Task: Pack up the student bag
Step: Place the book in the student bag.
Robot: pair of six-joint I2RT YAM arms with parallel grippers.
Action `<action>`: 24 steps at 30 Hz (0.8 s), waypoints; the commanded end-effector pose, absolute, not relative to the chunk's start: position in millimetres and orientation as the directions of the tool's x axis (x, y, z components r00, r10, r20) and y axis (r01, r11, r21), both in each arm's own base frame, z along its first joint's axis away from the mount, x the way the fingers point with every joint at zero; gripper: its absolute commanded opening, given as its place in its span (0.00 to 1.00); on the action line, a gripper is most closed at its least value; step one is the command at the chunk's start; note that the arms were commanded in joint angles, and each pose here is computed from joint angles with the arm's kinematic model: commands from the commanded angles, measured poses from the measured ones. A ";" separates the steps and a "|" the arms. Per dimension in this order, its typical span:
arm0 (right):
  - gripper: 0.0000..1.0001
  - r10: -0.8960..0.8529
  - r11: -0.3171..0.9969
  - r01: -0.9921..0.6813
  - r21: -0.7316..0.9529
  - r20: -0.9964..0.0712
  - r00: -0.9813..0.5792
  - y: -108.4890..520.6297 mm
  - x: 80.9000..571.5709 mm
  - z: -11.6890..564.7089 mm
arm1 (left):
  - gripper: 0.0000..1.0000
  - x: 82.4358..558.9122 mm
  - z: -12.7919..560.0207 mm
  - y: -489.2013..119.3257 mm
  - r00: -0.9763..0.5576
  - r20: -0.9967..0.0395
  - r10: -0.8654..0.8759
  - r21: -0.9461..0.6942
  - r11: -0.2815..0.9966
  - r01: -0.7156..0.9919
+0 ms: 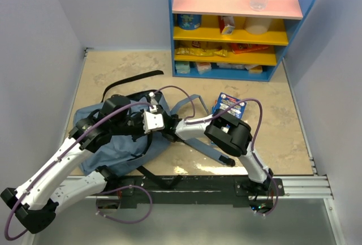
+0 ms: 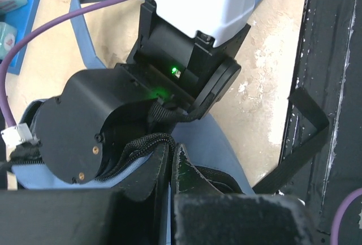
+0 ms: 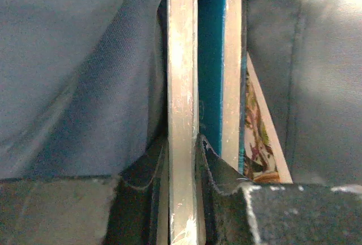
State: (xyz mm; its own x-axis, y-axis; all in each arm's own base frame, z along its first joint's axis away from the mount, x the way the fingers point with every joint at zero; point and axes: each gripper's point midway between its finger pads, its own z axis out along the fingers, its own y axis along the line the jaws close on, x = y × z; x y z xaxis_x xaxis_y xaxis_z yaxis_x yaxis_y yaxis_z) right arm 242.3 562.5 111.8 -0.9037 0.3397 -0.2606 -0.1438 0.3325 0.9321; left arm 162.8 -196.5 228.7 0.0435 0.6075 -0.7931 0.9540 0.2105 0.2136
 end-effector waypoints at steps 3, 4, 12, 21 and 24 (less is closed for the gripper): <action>0.20 0.302 0.225 -0.172 0.959 -0.236 -0.924 575.3 229.3 155.0 | 0.00 153.1 270.9 -218.9 0.174 -0.855 0.488 0.262 0.117 0.958; 0.24 0.299 0.207 -0.158 0.965 -0.216 -0.929 570.6 233.0 160.9 | 0.00 152.7 269.5 -218.0 0.169 -0.853 0.495 0.257 0.115 0.960; 0.99 0.270 0.603 -0.269 0.751 -0.509 -0.817 488.3 257.4 183.0 | 0.00 161.3 278.4 -215.9 0.163 -0.856 0.490 0.272 0.159 0.949; 0.99 0.353 0.741 -0.199 0.641 -0.624 -0.697 357.0 268.6 254.5 | 0.54 194.1 276.2 -222.3 0.074 -0.864 0.498 0.247 0.292 0.924; 0.99 0.323 0.861 -0.115 0.496 -0.706 -0.630 304.9 271.4 263.9 | 0.67 201.0 276.9 -227.5 0.056 -0.862 0.503 0.235 0.299 0.925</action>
State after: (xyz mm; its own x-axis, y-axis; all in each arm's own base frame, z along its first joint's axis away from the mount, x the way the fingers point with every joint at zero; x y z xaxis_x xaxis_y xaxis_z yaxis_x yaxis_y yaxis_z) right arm 271.5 366.6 255.9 -0.7147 0.3845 -0.5842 -0.1972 0.6906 0.6958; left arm 181.0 -213.7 247.4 0.0343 0.5654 -0.8241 0.9473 0.2444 0.2071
